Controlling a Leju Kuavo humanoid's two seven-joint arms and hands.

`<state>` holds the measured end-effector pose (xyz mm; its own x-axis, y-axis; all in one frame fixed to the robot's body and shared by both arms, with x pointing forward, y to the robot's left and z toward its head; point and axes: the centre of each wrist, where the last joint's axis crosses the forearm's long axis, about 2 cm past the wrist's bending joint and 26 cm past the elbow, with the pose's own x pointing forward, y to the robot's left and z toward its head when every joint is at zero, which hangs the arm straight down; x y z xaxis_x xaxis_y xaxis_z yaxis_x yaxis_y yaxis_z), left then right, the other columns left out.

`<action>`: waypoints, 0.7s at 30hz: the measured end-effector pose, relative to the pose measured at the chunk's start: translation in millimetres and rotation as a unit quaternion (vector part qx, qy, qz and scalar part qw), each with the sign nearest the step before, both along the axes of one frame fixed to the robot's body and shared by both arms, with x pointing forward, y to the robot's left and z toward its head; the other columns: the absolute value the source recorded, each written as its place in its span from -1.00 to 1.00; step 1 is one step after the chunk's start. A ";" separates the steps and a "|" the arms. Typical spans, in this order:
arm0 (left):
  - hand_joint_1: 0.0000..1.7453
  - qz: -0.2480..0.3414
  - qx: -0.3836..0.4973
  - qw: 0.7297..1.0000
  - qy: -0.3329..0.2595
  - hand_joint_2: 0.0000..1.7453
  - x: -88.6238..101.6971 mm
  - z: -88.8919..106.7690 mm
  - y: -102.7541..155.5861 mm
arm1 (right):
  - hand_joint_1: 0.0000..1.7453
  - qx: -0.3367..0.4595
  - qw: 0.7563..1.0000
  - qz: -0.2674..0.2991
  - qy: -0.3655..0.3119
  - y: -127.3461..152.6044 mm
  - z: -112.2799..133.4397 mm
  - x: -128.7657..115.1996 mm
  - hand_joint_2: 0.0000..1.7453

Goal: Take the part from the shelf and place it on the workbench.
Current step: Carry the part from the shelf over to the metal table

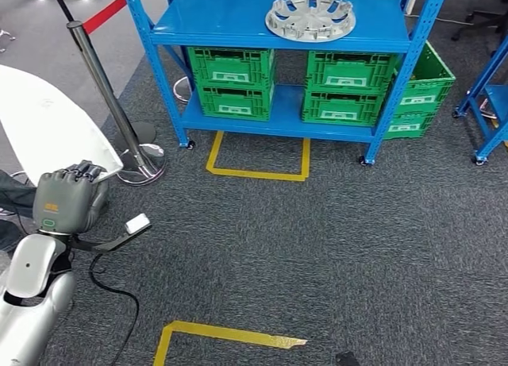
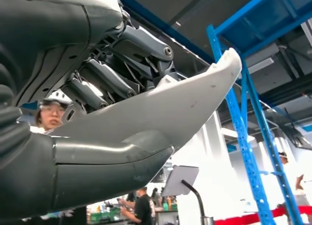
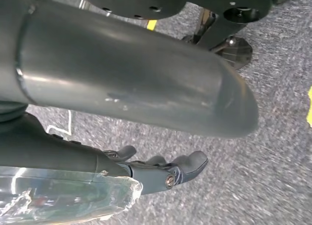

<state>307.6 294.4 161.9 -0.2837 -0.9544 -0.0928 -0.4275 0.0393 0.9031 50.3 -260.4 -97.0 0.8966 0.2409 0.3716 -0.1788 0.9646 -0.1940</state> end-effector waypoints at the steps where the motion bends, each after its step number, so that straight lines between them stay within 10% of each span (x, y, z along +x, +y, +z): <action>1: 1.00 0.000 0.000 1.000 0.000 1.00 0.1 0.1 0.2 | -1.00 0.000 1.000 0.001 -0.001 0.0 0.0 -0.1 -1.00; 21: 1.00 -0.002 0.001 1.000 -0.005 1.00 2.4 3.3 -1.0 | -1.00 0.003 1.000 0.009 -0.007 0.8 0.1 0.5 -1.00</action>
<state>310.0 293.4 165.2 -0.2874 -0.9529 -0.0966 -0.4362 0.0404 0.8989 50.8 -259.6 -97.0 0.8874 0.2542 0.3847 -0.1929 0.9624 -0.1911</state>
